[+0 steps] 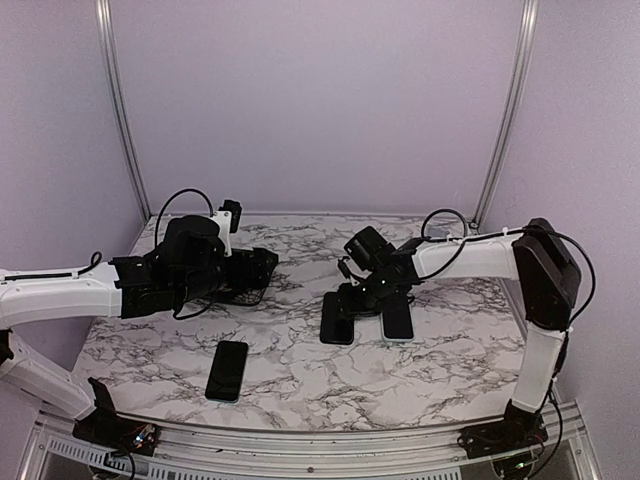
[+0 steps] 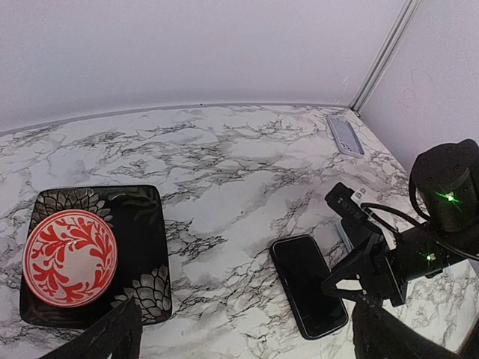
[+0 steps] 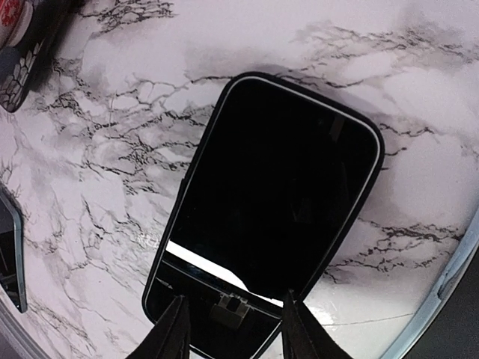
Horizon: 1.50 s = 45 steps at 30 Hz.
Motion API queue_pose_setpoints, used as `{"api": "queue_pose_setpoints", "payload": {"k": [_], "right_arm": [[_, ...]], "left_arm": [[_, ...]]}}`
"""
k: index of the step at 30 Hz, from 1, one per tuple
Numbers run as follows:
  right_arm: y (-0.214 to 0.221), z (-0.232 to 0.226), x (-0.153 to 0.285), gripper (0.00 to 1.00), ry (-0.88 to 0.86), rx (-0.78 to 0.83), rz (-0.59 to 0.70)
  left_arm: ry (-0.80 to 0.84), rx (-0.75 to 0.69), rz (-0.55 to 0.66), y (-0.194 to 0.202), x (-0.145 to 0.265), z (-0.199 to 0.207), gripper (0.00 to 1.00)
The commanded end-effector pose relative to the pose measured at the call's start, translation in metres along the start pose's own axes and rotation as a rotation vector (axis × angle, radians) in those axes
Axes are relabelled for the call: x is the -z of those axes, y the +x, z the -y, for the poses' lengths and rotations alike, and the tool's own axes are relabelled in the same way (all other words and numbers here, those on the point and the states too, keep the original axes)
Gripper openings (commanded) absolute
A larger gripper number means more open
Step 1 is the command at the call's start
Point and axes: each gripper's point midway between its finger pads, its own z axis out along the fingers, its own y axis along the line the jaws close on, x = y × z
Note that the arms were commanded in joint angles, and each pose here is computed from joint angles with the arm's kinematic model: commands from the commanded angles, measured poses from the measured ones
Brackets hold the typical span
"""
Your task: Put the phone into the phone case
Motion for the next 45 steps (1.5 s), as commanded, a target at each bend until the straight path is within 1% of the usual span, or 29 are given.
{"api": "queue_pose_setpoints", "payload": {"k": [1,4,6,8,10,12,13,15,17,19,24,26,28,33,36,38,40,43,45], "right_arm": [[0.015,0.011,0.004,0.4,0.092,0.01,-0.02],[0.02,0.009,-0.002,0.4,0.088,0.015,-0.04],[0.015,0.013,0.002,0.38,0.117,0.014,-0.019],[0.0,0.019,0.015,0.38,0.167,0.026,0.04],[-0.021,0.026,0.033,0.41,0.202,0.03,0.098],[-0.046,0.044,0.054,0.42,0.243,0.015,0.158],[-0.059,0.058,0.064,0.42,0.274,0.0,0.187],[-0.087,0.095,0.086,0.46,0.356,-0.042,0.268],[-0.117,0.15,0.108,0.5,0.459,-0.118,0.349],[-0.136,0.194,0.118,0.54,0.516,-0.18,0.378],[-0.177,0.276,0.11,0.6,0.569,-0.279,0.39],[-0.19,0.3,0.096,0.6,0.57,-0.312,0.373],[-0.206,0.315,0.089,0.6,0.572,-0.329,0.388],[-0.231,0.335,0.068,0.56,0.576,-0.337,0.421],[-0.234,0.335,0.044,0.54,0.519,-0.33,0.407],[-0.228,0.339,0.029,0.51,0.511,-0.34,0.382],[-0.217,0.344,0.014,0.44,0.521,-0.344,0.342],[-0.2,0.348,0.002,0.27,0.534,-0.337,0.273],[-0.195,0.345,0.002,0.16,0.532,-0.322,0.251]], "left_arm": [[-0.01,-0.012,-0.018,0.004,-0.002,-0.004,0.99],[-0.011,-0.011,-0.019,0.004,-0.003,-0.004,0.99],[-0.009,-0.013,-0.019,0.003,-0.004,-0.004,0.99],[-0.013,-0.019,-0.019,0.003,-0.005,-0.005,0.99],[-0.025,-0.029,-0.015,0.002,-0.005,-0.008,0.99],[-0.041,-0.042,-0.012,0.001,-0.007,-0.011,0.99],[-0.05,-0.047,-0.012,0.001,-0.009,-0.013,0.99],[-0.065,-0.052,-0.013,-0.002,-0.012,-0.018,0.99],[-0.079,-0.049,-0.009,-0.005,-0.015,-0.022,0.99],[-0.094,-0.054,-0.01,-0.006,-0.02,-0.026,0.99],[-0.13,-0.072,-0.025,-0.008,-0.034,-0.036,0.99],[-0.137,-0.072,-0.041,-0.005,-0.041,-0.039,0.99],[-0.14,-0.072,-0.058,-0.001,-0.047,-0.041,0.99],[-0.134,-0.061,-0.09,0.006,-0.06,-0.043,0.99],[-0.129,-0.058,-0.105,0.009,-0.066,-0.043,0.99],[-0.124,-0.056,-0.115,0.011,-0.069,-0.042,0.99],[-0.125,-0.053,-0.12,0.012,-0.07,-0.043,0.99],[-0.127,-0.05,-0.122,0.012,-0.071,-0.044,0.99],[-0.127,-0.045,-0.121,0.012,-0.071,-0.045,0.99]]}}
